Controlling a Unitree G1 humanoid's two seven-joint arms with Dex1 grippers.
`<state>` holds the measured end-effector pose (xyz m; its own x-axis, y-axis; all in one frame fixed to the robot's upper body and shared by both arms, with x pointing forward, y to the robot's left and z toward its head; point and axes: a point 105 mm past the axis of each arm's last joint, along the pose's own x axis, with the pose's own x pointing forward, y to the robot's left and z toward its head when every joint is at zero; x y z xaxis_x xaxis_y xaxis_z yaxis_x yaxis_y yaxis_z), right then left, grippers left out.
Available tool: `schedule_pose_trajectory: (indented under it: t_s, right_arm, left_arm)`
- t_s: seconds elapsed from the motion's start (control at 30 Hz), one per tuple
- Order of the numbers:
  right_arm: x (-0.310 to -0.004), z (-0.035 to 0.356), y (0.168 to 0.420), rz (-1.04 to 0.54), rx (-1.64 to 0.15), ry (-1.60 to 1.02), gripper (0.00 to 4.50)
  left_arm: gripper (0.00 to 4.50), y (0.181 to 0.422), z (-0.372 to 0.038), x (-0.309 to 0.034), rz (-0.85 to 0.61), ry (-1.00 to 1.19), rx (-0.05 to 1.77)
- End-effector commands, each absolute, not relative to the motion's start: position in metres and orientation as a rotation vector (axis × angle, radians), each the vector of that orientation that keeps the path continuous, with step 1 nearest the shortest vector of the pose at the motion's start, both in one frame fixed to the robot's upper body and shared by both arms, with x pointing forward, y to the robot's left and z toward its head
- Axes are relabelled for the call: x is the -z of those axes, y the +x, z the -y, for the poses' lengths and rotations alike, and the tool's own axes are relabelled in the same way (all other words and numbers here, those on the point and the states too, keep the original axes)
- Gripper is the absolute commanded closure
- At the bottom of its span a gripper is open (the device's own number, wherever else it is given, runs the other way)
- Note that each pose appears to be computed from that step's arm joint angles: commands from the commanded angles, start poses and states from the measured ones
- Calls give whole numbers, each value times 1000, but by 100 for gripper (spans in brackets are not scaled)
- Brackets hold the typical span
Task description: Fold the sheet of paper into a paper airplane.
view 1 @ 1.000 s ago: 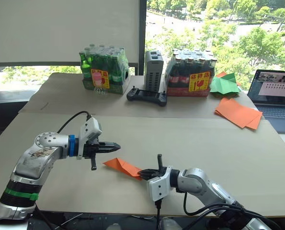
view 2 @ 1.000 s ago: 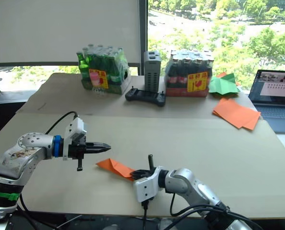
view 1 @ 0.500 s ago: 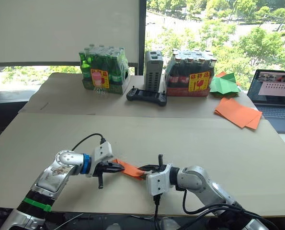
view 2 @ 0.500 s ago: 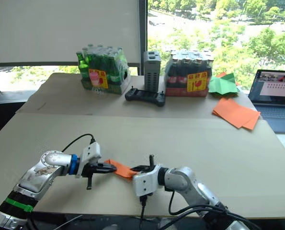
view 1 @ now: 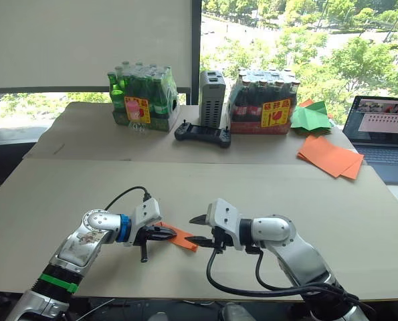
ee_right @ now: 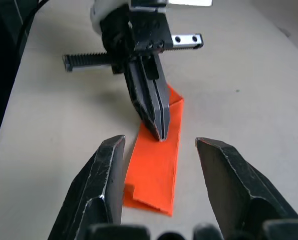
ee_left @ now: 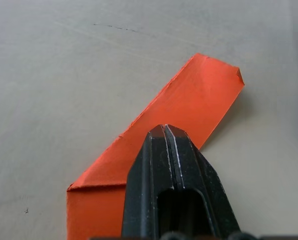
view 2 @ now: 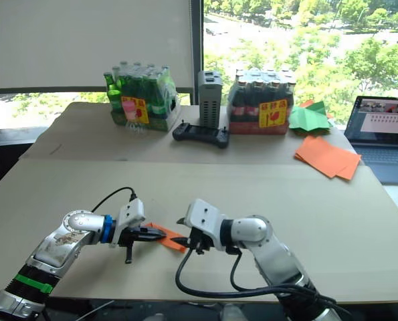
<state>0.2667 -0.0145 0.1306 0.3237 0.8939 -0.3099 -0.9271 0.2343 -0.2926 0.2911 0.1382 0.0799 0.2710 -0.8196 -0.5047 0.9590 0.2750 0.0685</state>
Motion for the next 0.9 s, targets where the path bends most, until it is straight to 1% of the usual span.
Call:
schedule_pose_trajectory:
  t_s: [0.03,0.1,0.13,0.27,0.37,0.5,0.6,0.73,0.9]
  right_arm:
    - [-134,5,269,-90,-1236,-441,344]
    - [-128,1,271,-111,-1226,-454,419]
    - [-124,-2,273,-124,-1218,-461,448]
    - [-107,-4,282,-184,-1168,-490,448]
    - [-94,-2,285,-230,-1155,-536,448]
    - [-80,3,285,-305,-1133,-543,448]
    - [-70,7,281,-355,-1146,-570,448]
    - [-55,17,282,-455,-1097,-555,448]
    - [-48,27,281,-507,-1069,-567,448]
  left_arm:
    - [450,292,-139,-80,-411,412,1233]
    - [450,293,-139,-80,-410,414,1230]
    - [450,293,-140,-80,-409,415,1227]
    - [450,293,-139,-82,-403,413,1221]
    - [450,293,-139,-83,-400,413,1217]
    - [450,293,-139,-83,-399,412,1217]
    - [450,293,-139,-83,-398,412,1213]
    - [450,294,-137,-82,-398,418,1214]
    - [450,293,-137,-80,-407,430,1214]
